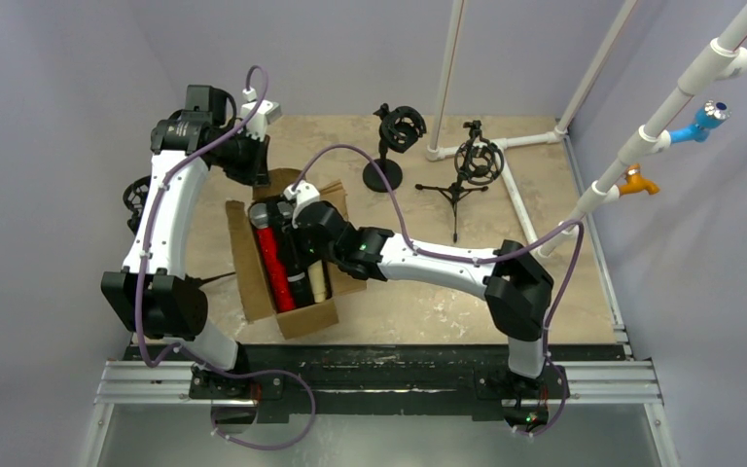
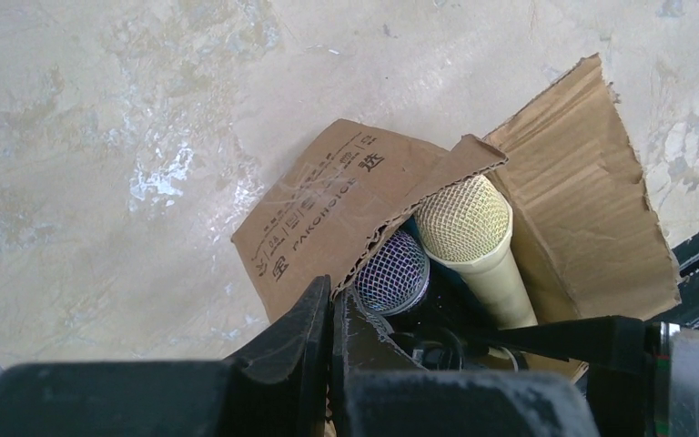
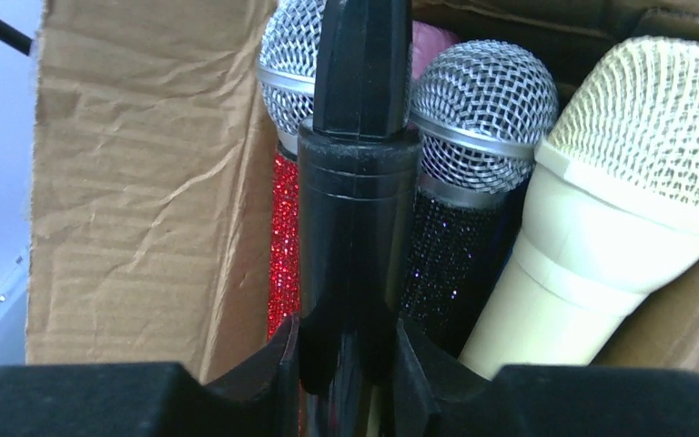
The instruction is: Attach the microphones to the stand
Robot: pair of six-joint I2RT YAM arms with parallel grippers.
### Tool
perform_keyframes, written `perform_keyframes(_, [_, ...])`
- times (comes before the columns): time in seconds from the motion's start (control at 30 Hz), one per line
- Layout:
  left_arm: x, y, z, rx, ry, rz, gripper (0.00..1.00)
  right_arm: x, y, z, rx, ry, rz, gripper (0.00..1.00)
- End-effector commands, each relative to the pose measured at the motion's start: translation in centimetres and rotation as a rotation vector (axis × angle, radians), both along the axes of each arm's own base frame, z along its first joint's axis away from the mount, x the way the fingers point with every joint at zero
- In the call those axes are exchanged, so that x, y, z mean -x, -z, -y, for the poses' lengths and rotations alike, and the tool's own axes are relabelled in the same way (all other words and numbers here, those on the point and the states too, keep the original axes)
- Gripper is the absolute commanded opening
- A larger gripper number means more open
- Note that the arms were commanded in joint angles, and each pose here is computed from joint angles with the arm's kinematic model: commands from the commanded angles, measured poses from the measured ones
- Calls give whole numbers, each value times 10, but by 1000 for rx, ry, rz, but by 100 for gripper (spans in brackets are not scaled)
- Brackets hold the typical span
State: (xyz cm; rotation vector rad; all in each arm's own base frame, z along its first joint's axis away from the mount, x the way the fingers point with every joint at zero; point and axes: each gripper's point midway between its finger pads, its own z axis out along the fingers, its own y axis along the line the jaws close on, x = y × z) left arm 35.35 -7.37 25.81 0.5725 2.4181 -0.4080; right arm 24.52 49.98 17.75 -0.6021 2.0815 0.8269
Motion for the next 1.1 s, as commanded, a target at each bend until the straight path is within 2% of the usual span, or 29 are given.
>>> perform_keyframes(0.0, [-16, -51, 0, 11, -12, 192, 0, 1, -67, -3, -141, -12, 62, 11])
perform_keyframes(0.13, [-31, -60, -7, -25, -31, 219, 0, 11, -93, -8, -217, -47, 35, 0])
perform_keyframes(0.33, [-44, -59, -9, -42, -41, 207, 0, 20, -115, -7, -273, -62, 0, 0])
perform_keyframes(0.47, [-44, -47, -10, -54, -32, 183, 0, 1, -147, 34, -288, 11, 50, 0])
perform_keyframes(0.57, [-43, -42, -11, -58, -30, 182, 0, -22, -147, 80, -282, 99, 47, 0])
perform_keyframes(0.67, [-43, -41, -10, -56, -28, 185, 0, -43, -130, 126, -251, 201, 38, 0])
perform_keyframes(0.8, [-44, -41, -10, -54, -30, 187, 0, -52, -86, 164, -184, 286, -7, 0])
perform_keyframes(0.93, [-43, -42, -10, -50, -31, 186, 0, -51, -36, 176, -144, 319, -78, 0])
perform_keyframes(1.07, [-43, -45, -9, -44, -32, 197, 0, -49, 12, 166, -110, 303, -169, 0])
